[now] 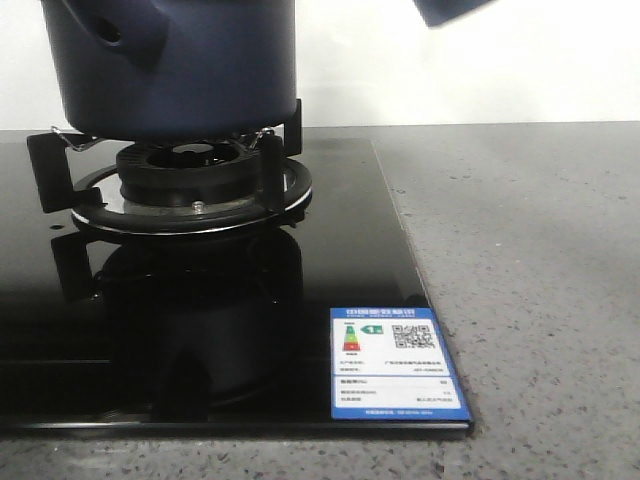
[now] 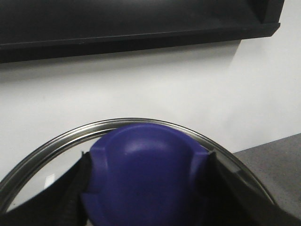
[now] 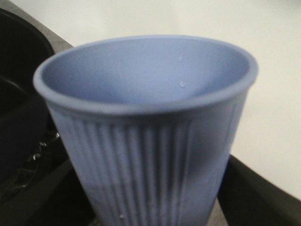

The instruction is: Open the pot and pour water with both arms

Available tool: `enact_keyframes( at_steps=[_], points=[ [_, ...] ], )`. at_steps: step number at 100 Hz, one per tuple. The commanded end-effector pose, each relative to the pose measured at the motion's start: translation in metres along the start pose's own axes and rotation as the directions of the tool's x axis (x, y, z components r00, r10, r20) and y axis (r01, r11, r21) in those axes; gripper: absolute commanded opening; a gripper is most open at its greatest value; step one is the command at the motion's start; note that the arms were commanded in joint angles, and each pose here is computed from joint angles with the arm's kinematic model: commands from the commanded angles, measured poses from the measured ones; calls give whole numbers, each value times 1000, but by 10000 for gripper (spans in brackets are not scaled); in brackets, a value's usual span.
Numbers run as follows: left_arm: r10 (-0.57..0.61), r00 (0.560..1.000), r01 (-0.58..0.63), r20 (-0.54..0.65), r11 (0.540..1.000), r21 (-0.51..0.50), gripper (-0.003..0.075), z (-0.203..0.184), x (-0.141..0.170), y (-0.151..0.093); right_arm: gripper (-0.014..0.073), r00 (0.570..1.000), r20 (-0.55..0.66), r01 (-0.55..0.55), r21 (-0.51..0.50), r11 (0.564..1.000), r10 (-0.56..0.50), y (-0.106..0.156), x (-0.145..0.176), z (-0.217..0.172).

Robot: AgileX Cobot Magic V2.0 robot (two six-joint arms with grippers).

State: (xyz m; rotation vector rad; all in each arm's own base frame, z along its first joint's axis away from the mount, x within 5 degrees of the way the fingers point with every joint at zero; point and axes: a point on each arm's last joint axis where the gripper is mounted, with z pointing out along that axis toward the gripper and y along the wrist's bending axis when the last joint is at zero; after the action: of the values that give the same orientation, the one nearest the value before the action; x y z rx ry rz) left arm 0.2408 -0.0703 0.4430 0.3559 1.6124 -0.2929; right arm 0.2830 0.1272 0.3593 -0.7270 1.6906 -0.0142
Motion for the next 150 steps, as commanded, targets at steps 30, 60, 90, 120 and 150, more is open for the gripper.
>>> enact_keyframes(
  at_steps=[30,60,90,120,150],
  points=[
    [-12,989,23,144,997,-71,317,-14,-27,5,461,914,49,401,34,915,-403,20,-66,10],
    [-12,988,24,152,997,-79,317,-14,-28,6,461,629,-20,776,75,627,-777,60,-73,32],
    [-12,988,24,152,997,-79,317,-14,-28,6,461,419,-43,901,138,410,-907,68,-77,39],
    [-12,988,24,152,997,-79,317,-14,-28,6,461,275,-127,948,199,248,-953,61,-81,37],
    [-12,988,24,152,997,-79,317,-14,-28,6,461,198,-185,960,233,153,-963,57,-85,35]
  ],
)
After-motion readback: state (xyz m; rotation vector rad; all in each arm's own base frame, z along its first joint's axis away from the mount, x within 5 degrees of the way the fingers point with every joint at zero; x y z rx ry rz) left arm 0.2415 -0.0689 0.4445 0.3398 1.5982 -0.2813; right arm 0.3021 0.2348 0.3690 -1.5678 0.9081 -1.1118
